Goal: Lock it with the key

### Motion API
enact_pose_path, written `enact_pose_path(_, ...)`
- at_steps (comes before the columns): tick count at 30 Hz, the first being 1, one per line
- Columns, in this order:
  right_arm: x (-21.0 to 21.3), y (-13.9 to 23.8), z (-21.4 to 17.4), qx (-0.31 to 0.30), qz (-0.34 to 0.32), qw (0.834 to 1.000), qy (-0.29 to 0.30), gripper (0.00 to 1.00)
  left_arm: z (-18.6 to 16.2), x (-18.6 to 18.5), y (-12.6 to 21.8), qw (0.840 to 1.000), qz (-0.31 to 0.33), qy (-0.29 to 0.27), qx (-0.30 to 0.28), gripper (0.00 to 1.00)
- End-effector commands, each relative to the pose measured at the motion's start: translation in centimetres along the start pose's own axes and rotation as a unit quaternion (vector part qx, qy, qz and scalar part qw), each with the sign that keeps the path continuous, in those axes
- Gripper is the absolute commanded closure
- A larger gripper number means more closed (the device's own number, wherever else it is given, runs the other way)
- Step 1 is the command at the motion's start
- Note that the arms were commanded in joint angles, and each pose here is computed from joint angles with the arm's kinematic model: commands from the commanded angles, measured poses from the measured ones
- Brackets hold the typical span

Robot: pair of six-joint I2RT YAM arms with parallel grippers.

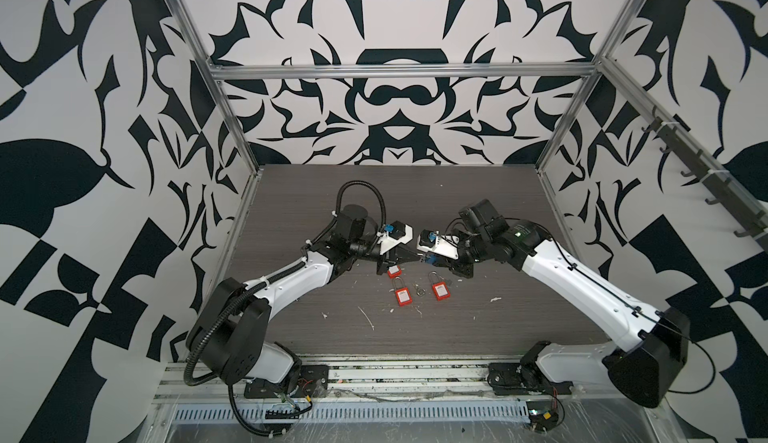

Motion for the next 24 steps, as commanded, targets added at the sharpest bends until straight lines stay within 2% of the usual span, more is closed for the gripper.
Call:
enact_pose_path(1,-0.6,1.5,5.3,-0.142,-0.017,0.988,0.063,1.0,0.3,-1.2,-1.4,0.999,-0.046,0.012,-0.021,1.0)
enact_pose_path(6,0.5,1.9,6.2,-0.169,0.051,0.983,0.057,1.0,0.3,-1.5,-2.0,0.999,-0.047,-0.012,-0.02,1.0)
enact_pose_path(11,1.4,2.4,6.1,-0.129,0.116,0.984,0.038,1.0,0.8,-1.6,-2.2,0.998,-0.032,-0.048,-0.01,1.0)
enact_pose_path(14,1.0,2.5,5.7,-0.123,0.109,0.986,0.038,1.0,0.9,-1.8,-2.4,0.997,-0.026,-0.073,0.001,1.0)
enact_pose_path(18,0.4,2.9,5.8,-0.15,0.095,0.983,0.038,1.0,0.8,-2.3,-2.7,0.996,-0.026,-0.087,0.009,1.0)
enact_pose_path(24,-1.1,2.4,6.8,-0.191,0.03,0.979,0.057,1.0,0.8,-2.2,-3.1,0.998,-0.044,-0.053,-0.004,1.0)
Point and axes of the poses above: each gripper's point midway between its finger pads, its own y axis back along the fingers, its own x axis along the line the jaws close on, z = x × y, the point moved 7 cm from there along y, back along the fingers, and after that the axes turned 15 degrees about -y, right-handed, at the moved point
